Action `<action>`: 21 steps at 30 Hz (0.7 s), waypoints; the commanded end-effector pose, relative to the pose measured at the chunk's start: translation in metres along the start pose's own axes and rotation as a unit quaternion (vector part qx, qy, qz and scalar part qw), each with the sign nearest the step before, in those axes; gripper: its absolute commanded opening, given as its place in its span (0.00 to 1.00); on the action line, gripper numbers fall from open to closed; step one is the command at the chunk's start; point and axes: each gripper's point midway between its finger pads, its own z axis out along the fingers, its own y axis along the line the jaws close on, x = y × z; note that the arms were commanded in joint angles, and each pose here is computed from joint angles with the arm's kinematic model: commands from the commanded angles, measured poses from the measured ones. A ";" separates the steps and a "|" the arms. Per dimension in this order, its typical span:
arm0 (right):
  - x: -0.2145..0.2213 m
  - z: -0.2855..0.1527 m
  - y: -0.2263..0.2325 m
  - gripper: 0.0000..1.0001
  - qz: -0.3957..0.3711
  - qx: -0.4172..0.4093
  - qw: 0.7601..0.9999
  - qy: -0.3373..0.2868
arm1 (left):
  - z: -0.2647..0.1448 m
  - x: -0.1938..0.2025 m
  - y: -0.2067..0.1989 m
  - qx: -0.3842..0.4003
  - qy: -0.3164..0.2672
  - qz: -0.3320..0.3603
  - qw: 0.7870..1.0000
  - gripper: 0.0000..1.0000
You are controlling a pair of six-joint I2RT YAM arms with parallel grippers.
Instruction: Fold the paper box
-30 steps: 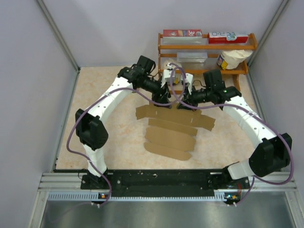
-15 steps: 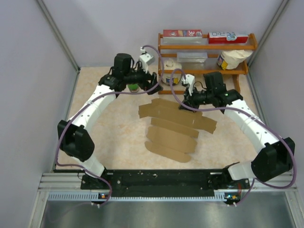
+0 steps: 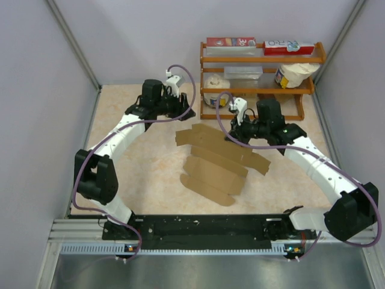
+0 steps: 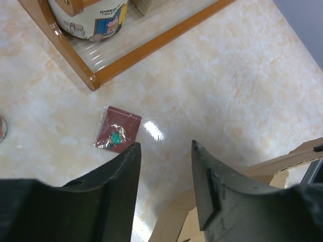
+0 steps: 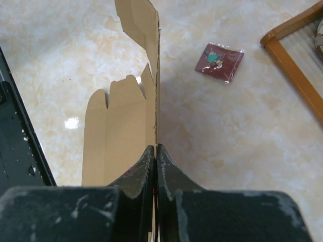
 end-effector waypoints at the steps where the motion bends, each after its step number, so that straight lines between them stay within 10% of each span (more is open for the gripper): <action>1: -0.026 -0.005 0.005 0.00 -0.018 0.011 0.999 -0.043 | -0.016 -0.042 -0.020 0.018 -0.059 0.028 0.998 0.46; 21: -0.016 -0.001 0.003 0.00 -0.005 0.013 0.999 -0.031 | -0.044 -0.012 -0.077 0.160 -0.064 0.082 0.982 0.75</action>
